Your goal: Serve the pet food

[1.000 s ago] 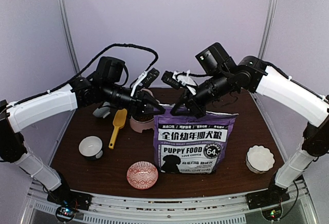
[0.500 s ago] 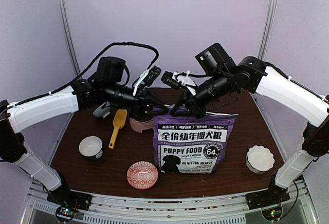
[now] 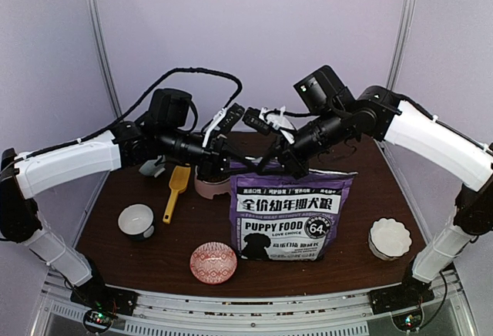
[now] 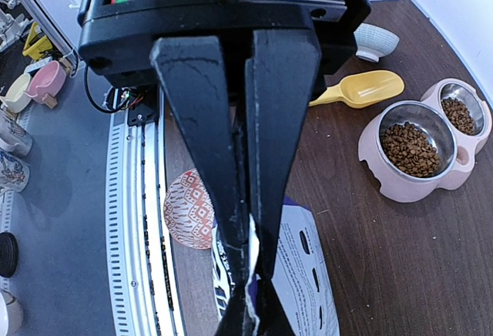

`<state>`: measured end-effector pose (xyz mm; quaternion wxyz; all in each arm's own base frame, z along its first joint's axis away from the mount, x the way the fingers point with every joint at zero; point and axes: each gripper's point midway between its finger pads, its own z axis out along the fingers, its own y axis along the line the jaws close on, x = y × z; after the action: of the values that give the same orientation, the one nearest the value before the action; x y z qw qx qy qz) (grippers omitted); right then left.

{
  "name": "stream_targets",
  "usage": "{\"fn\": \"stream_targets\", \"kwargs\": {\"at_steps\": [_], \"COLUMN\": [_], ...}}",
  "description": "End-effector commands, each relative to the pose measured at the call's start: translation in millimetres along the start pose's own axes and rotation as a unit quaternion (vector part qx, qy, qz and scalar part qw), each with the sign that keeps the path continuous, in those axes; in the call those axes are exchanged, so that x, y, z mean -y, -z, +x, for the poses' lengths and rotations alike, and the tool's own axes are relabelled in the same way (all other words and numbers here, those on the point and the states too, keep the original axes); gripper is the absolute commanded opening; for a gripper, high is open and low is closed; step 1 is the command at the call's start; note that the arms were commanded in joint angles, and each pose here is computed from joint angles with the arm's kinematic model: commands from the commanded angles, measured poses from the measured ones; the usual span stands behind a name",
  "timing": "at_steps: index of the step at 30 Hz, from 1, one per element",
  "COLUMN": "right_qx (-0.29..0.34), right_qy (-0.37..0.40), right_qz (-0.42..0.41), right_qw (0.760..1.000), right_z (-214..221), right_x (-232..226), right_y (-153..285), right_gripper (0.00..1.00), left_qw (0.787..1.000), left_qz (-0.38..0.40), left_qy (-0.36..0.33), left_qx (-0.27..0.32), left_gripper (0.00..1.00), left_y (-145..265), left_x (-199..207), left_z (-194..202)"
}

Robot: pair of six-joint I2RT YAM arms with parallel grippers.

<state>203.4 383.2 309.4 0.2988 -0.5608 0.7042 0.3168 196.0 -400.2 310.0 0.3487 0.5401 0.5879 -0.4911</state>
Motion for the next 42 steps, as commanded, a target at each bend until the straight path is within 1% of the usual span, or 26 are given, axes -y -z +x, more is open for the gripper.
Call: {"fn": "stream_targets", "kwargs": {"at_steps": [1,5,8,9,12,13,14,17,19,21,24,25,33,34,36,37,42], "right_qx": [0.033,0.033,0.039,0.041,0.039,0.037,0.036,0.031,0.030,0.031,0.033,0.033,0.032,0.031,0.029,0.027,0.013], "right_qy": [0.017,0.017,0.015,0.014,0.014,0.014,0.014,0.014,0.014,0.013,0.012,0.010,0.005,0.004,0.008,0.010,0.015], "right_qz": [-0.003,-0.001,-0.005,-0.007,-0.008,-0.005,-0.003,0.004,0.007,0.009,0.008,0.007,-0.001,-0.001,-0.001,0.001,0.029], "right_qw": [0.999,0.999,0.999,0.999,0.999,0.999,0.999,0.999,0.999,0.999,0.999,0.999,0.999,0.999,1.000,1.000,0.999], "right_z": [-13.0,-11.7,-13.1,-13.7,-13.4,-12.8,-12.3,-11.4,-10.8,-11.1,-11.7,-12.0,-15.8,-16.2,-16.7,-16.4,-10.7], "right_x": [-8.3,-8.8,-9.5,-9.7,-9.2,-8.1,-7.7,-7.1,-7.0,-7.2,-7.1,-6.7,-5.2,-5.0,-6.0,-6.1,-0.1], "right_y": [12.8,14.1,13.0,12.4,10.7,10.3,10.9,14.4,16.9,18.4,17.9,16.7,9.0,8.1,6.0,5.3,7.9], "right_gripper": [0.01,0.12,0.16,0.15,0.07,0.05,0.03,0.02,0.04,0.09,0.12,0.13,0.14,0.11,0.02,0.00,0.00], "left_qw": [1.000,1.000,1.000,1.000,1.000,1.000,1.000,1.000,1.000,1.000,1.000,1.000,1.000,1.000,1.000,1.000,1.000], "left_qz": [0.010,0.013,0.013,0.012,0.006,0.000,-0.005,-0.015,-0.026,-0.027,-0.023,-0.021,-0.012,-0.012,-0.012,-0.013,-0.017], "left_qy": [-0.009,-0.011,-0.011,-0.011,-0.013,-0.012,-0.011,-0.005,-0.009,-0.008,-0.005,-0.005,-0.010,-0.010,-0.011,-0.012,-0.014], "left_qx": [0.014,0.016,0.015,0.014,0.009,0.005,0.005,0.009,0.002,-0.006,-0.012,-0.011,-0.004,-0.004,-0.002,-0.002,0.000], "left_gripper": [0.00,0.00,0.00,0.00,0.00,0.02,0.09,0.26,0.29,0.26,0.04,0.00,0.00,0.00,0.00,0.00,0.00], "left_y": [-4.5,-3.8,-3.7,-3.7,-1.9,-0.6,2.8,13.2,17.6,19.5,19.8,19.3,18.5,18.6,18.7,18.9,20.3], "left_x": [2.2,4.5,4.1,3.7,3.3,1.7,0.0,-2.0,-1.6,1.0,2.8,3.0,5.1,5.3,5.4,5.1,5.3], "left_z": [-3.5,-5.7,-5.1,-4.8,-6.0,-5.4,-5.7,-3.1,1.0,4.7,10.9,12.0,8.1,7.9,7.6,7.2,5.6]}}
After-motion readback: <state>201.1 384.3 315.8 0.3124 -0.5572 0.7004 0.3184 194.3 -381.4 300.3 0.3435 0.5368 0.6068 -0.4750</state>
